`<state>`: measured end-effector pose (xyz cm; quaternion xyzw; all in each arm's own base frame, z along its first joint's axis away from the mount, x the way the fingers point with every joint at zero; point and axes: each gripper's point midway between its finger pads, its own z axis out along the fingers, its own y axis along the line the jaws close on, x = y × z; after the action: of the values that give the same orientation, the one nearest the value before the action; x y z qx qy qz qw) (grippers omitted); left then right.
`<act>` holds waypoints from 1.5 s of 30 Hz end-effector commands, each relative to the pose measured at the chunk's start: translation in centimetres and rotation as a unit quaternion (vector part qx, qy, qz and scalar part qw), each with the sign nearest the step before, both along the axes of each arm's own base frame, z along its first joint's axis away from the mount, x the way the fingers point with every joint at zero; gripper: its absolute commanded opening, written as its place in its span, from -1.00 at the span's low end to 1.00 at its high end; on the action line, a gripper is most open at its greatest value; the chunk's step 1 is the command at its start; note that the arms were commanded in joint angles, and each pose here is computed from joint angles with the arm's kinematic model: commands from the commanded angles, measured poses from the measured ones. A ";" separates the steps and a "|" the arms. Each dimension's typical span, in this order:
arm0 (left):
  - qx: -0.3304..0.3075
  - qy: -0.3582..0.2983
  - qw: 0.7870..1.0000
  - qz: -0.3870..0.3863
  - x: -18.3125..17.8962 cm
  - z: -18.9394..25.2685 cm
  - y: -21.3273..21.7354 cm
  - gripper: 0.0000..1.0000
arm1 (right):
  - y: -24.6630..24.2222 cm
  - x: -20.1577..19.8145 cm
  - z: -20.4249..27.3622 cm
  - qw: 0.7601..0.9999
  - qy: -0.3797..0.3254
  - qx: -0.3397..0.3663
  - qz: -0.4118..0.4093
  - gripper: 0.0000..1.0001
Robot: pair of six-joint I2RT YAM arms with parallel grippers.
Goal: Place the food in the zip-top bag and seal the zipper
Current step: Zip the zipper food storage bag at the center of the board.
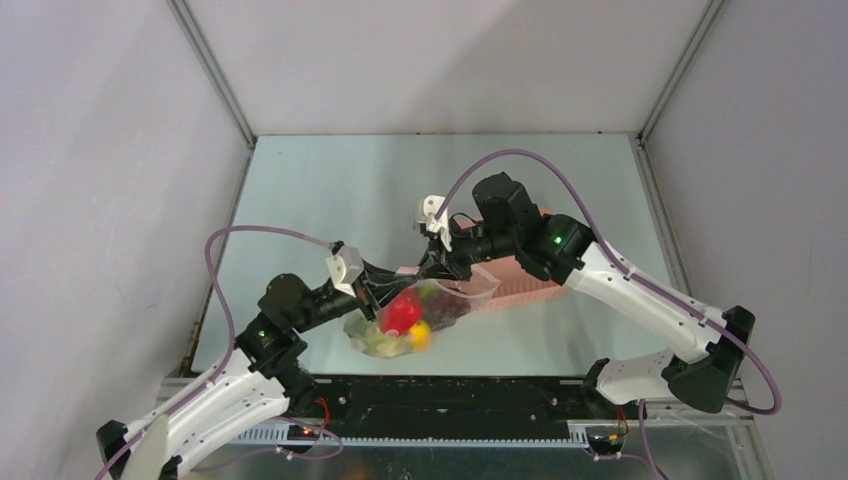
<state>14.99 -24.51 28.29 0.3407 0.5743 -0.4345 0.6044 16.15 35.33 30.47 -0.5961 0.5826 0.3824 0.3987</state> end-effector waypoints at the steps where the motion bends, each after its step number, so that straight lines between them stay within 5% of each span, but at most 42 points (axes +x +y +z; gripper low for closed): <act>1: -0.058 -0.047 0.997 0.017 0.1 4.0 0.7 -0.99 | -1.4 1.6 -1.3 0.999 0.007 -0.026 -0.033 -0.91; 23: -0.077 -0.047 0.980 0.179 3.8 3.5 5.1 -1.00 | -4.5 2.6 -4.6 0.994 0.031 -0.072 -0.079 -0.93; 32: -0.104 -0.046 0.950 0.291 5.9 3.4 8.9 -1.00 | -6.3 3.4 -5.6 0.988 0.040 -0.087 -0.123 -0.93; 45: -0.102 -0.047 0.932 0.344 6.9 2.8 10.6 -1.00 | -8.7 3.6 -6.3 0.980 0.052 -0.089 -0.170 -0.94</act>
<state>20.34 -17.46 28.37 0.1494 0.6075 -0.2998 0.7202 19.92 29.66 25.15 -0.5286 0.6854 0.3187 0.3864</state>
